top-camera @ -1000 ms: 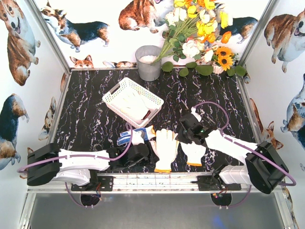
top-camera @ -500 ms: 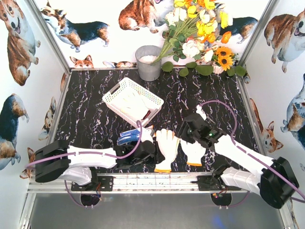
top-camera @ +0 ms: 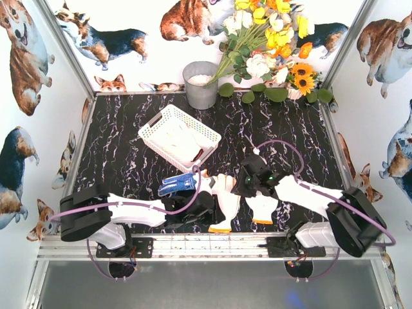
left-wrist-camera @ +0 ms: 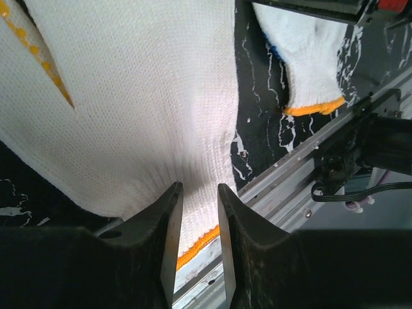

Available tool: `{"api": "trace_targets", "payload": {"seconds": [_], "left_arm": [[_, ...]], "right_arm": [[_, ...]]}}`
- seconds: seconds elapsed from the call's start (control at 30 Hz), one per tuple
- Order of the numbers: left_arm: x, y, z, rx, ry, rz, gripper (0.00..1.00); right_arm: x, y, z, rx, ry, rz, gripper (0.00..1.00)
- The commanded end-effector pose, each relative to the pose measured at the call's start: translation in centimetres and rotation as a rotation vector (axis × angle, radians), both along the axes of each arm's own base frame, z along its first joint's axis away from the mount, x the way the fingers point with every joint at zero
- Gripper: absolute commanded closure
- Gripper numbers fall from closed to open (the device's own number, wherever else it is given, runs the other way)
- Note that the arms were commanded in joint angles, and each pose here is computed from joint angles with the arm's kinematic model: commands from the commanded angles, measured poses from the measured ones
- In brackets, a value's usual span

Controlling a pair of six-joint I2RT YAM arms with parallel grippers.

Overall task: Put the gloves into the storage basket
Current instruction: Pair the glove with the glove.

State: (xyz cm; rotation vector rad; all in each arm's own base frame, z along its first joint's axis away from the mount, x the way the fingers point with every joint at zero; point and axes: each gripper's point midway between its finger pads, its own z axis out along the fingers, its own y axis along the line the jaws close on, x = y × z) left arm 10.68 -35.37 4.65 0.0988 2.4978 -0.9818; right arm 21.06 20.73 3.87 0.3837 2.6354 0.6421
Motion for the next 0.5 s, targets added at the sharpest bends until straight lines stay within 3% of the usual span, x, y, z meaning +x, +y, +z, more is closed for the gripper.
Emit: {"api": "trace_targets", "payload": {"seconds": [0.0, 0.47], "left_arm": [[-0.8, -0.2, -0.9, 0.009, 0.031, -0.025, 0.78], [-2.6, -4.3, -0.6, -0.117, 0.117, -0.125, 0.77]], "right_arm": [[1.7, 1.0, 0.7, 0.010, -0.035, 0.005, 0.79], [0.0, -4.2, -1.0, -0.130, -0.024, -0.136, 0.77]]}}
